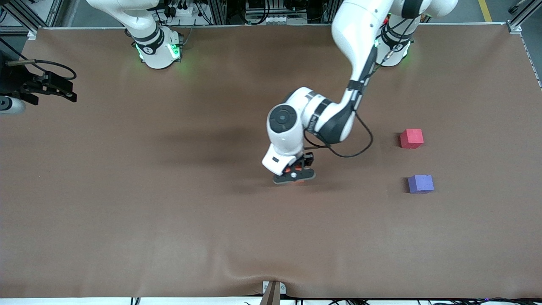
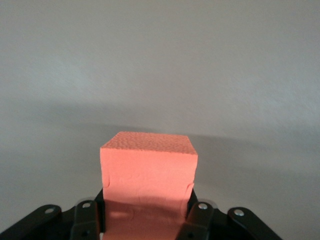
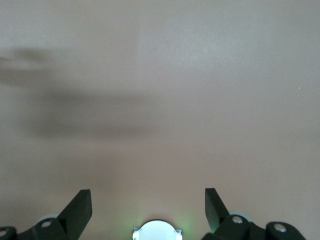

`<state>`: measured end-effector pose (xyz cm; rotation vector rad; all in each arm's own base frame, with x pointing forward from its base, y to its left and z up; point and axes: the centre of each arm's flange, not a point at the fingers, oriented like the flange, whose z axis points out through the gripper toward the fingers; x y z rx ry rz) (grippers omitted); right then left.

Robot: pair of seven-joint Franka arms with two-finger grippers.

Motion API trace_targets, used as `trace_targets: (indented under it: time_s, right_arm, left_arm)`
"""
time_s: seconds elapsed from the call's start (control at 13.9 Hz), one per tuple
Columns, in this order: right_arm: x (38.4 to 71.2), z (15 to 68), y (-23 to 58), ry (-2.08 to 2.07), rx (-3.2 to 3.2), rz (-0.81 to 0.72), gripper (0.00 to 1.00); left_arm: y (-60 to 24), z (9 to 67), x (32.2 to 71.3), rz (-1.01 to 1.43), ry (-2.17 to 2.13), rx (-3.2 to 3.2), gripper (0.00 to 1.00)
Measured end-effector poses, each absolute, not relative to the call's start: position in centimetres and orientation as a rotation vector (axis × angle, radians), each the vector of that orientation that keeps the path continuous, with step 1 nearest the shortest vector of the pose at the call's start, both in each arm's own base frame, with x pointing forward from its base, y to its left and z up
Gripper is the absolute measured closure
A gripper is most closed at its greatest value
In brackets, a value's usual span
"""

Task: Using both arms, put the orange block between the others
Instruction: 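Carry the orange cube with the left gripper between the pink and purple cubes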

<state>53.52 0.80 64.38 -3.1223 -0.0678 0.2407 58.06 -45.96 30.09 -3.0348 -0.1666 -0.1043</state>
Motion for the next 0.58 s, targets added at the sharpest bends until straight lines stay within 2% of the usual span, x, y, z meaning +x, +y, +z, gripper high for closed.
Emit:
trace_targets:
  time_s: [0.29,0.58]
  right_arm:
    - [52.3,67.1,0.2,-0.025,-3.126,0.258,0.00]
    - [52.4,67.1,0.9,-0.041,-3.128,0.263,0.00]
  left_arm:
    - [-38.1,32.9,59.6,-0.094,-0.171,-3.064,0.44]
    - [-29.2,32.2,59.3,-0.115,-0.155,-3.098,0.44]
